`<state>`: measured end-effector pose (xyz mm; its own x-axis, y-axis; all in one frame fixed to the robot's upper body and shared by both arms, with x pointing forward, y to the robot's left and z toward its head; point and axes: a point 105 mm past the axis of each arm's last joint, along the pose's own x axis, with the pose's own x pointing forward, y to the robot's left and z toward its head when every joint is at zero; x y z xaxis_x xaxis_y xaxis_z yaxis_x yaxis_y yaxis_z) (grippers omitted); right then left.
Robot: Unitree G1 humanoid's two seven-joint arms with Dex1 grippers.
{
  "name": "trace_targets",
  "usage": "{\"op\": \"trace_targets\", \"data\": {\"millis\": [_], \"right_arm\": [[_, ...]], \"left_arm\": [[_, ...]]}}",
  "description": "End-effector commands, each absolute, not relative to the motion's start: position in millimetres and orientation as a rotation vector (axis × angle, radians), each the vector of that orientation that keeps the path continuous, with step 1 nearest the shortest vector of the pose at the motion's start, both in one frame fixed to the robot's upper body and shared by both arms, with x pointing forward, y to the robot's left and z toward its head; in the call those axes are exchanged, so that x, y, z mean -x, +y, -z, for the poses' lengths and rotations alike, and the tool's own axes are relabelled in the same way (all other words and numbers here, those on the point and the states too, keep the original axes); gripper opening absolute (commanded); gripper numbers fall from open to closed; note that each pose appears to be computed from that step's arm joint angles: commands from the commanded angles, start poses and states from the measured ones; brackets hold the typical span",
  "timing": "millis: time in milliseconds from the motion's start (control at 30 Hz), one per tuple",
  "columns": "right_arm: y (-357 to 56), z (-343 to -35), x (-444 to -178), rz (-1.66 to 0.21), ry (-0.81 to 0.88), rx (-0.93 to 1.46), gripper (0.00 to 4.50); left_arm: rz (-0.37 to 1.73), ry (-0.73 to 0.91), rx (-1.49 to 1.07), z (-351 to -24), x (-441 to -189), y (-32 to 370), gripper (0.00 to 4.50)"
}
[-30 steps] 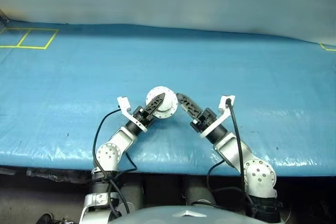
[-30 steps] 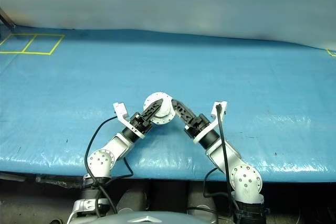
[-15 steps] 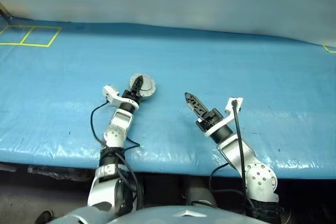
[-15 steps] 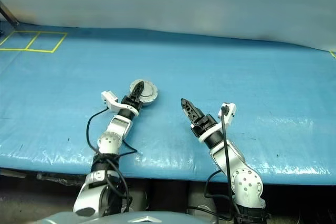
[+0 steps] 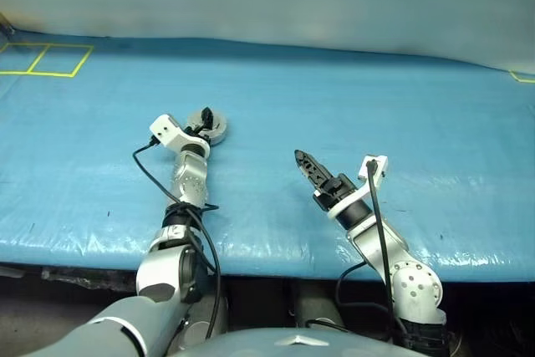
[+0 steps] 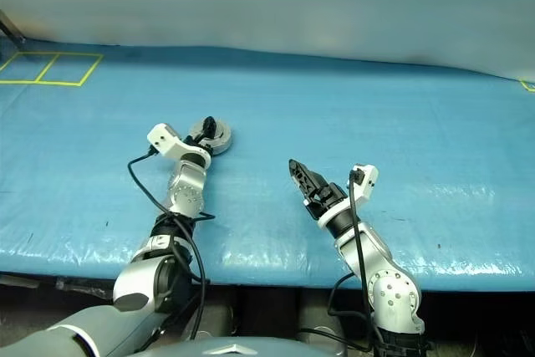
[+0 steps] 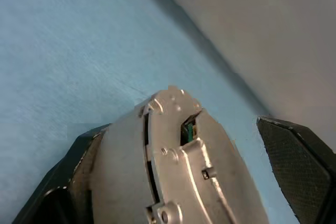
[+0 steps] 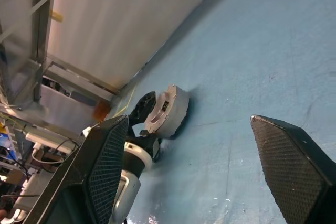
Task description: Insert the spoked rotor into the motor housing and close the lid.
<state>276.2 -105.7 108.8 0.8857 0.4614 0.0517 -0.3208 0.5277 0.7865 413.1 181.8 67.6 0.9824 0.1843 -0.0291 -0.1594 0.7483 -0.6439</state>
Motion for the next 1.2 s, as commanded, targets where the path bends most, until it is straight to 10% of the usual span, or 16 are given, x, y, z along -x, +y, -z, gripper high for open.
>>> {"op": "trace_targets", "data": {"millis": [33, 200, 567, 1200], "right_arm": [[-107, -120, -279, -0.487, 0.134, -0.883, 3.92], [-112, -120, -286, -0.471, 0.100, -0.742, 3.92], [-162, -101, -299, -0.507, 0.096, -0.043, 3.92], [-163, -92, -302, -0.580, 0.089, 0.246, 4.47]], "left_arm": [[-0.279, -0.152, 0.616, -85, -395, 209, 4.46], [-0.262, -0.255, 0.425, -104, -369, 219, 4.46], [0.784, -0.143, -0.138, -109, -317, 93, 4.46], [0.938, -0.042, -0.131, -92, -306, 96, 4.50]]}}
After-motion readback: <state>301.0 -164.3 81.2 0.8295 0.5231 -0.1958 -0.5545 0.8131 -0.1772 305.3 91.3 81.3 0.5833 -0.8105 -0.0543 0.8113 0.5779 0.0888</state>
